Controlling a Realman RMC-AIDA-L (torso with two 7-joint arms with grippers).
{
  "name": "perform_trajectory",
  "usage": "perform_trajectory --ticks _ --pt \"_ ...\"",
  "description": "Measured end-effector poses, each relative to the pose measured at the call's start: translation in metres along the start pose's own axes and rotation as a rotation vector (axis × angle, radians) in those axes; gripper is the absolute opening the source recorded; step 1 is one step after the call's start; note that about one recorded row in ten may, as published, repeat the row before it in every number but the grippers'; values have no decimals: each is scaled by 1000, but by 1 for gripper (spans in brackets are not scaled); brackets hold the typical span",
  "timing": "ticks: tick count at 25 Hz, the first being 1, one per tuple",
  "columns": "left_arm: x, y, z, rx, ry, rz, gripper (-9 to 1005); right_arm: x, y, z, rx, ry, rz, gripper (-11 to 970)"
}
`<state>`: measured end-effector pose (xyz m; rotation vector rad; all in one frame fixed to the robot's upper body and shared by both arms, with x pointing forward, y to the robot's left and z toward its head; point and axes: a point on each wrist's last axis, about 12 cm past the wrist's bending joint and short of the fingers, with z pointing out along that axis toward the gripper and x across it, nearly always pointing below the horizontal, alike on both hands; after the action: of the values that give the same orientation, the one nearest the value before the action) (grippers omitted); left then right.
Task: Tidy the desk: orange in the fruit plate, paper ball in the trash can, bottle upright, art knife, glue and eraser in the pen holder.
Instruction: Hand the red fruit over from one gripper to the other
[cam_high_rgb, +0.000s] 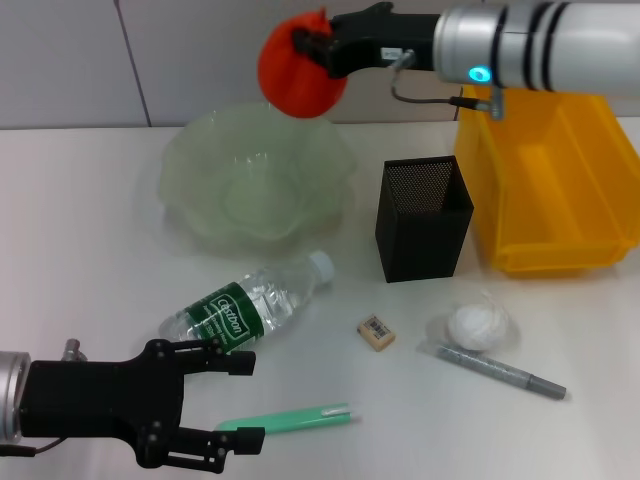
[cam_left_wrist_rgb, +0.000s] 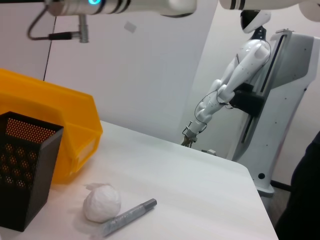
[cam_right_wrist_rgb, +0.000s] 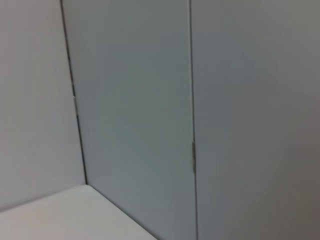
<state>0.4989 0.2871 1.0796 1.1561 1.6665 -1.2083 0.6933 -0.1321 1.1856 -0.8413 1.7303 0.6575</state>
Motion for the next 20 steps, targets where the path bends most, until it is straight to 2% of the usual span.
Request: perform_trajectory --ticks 9,20 --pt "-1 4 1 -20 13 11 860 3 15 27 35 109 -100 79" --pt "3 4 6 -25 35 20 860 3 18 30 27 137 -198 81"
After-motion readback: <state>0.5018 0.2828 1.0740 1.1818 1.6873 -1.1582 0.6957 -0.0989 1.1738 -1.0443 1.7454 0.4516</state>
